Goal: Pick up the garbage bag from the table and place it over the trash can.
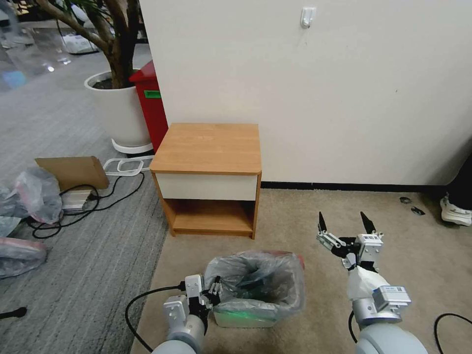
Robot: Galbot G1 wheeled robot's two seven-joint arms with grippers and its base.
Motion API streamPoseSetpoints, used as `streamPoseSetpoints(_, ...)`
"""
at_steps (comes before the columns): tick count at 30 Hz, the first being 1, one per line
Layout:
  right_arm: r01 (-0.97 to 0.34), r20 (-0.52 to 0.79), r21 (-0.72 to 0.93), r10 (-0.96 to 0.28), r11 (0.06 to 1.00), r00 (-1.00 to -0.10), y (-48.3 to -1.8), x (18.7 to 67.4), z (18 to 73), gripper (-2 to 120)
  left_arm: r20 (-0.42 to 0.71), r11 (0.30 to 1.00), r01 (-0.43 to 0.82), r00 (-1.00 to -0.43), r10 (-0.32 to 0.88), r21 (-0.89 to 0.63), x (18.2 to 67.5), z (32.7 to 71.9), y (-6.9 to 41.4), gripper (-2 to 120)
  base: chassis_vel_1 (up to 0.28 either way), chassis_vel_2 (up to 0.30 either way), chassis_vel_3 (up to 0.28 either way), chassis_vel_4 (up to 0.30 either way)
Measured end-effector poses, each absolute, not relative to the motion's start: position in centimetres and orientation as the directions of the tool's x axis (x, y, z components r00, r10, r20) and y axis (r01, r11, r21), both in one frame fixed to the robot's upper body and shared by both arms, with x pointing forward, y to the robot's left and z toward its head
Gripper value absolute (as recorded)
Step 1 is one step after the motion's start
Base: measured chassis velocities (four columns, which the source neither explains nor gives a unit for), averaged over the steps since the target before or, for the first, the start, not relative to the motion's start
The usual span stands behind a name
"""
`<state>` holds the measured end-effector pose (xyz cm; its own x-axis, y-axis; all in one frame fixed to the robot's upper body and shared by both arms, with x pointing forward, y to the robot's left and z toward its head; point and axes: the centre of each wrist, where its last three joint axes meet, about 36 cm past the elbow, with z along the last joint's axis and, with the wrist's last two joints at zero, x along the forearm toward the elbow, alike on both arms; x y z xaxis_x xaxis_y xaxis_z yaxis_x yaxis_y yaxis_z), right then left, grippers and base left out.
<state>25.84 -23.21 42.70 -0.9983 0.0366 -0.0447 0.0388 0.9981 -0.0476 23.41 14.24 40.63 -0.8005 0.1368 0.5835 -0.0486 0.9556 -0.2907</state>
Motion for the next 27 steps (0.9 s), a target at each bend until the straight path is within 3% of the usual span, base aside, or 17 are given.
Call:
streamPoseSetpoints(7, 0.032, -0.03, -0.044, 0.031, 0.999, -0.999, -23.4, 26.0, 42.2, 100, 0.581, 0.959, -0.052, -0.804, 0.126, -0.279, 23.4, 40.9, 14.5, 87, 0.0, 0.0, 0.0, 0.0)
streamPoseSetpoints(11, 0.032, -0.026, -0.042, 0.031, 0.999, -0.999, -23.4, 26.1, 42.0, 100, 0.581, 0.966, -0.055, -0.807, 0.107, -0.254, 23.3, 40.8, 14.9, 99, 0.0, 0.0, 0.0, 0.0)
streamPoseSetpoints(14, 0.033, -0.027, -0.039, 0.032, 0.999, -0.999, -23.5, 26.0, 41.8, 100, 0.563, 0.969, -0.047, -0.82, 0.102, -0.244, 23.4, 40.9, 15.7, 99, 0.0, 0.0, 0.0, 0.0)
streamPoseSetpoints(19, 0.017, -0.044, -0.009, 0.017, 1.0, -0.999, -23.5, 25.5, 41.1, 100, 0.429, 0.979, 0.046, -0.894, 0.128, -0.197, 23.4, 41.0, 18.2, 100, 0.0, 0.0, 0.0, 0.0)
streamPoseSetpoints(23, -0.01, -0.063, 0.047, -0.007, 0.999, -0.998, -24.0, 23.6, 40.0, 100, 0.2, 0.992, 0.109, -0.973, 0.12, -0.064, 22.8, 40.8, 22.2, 100, 0.0, 0.0, 0.0, 0.0)
streamPoseSetpoints(27, 0.0, -0.044, 0.09, 0.004, 0.996, -0.999, -24.0, 21.3, 39.3, 100, 0.099, 0.995, 0.091, -0.991, 0.087, 0.032, 21.6, 41.2, 25.7, 100, 0.0, 0.0, 0.0, 0.0)
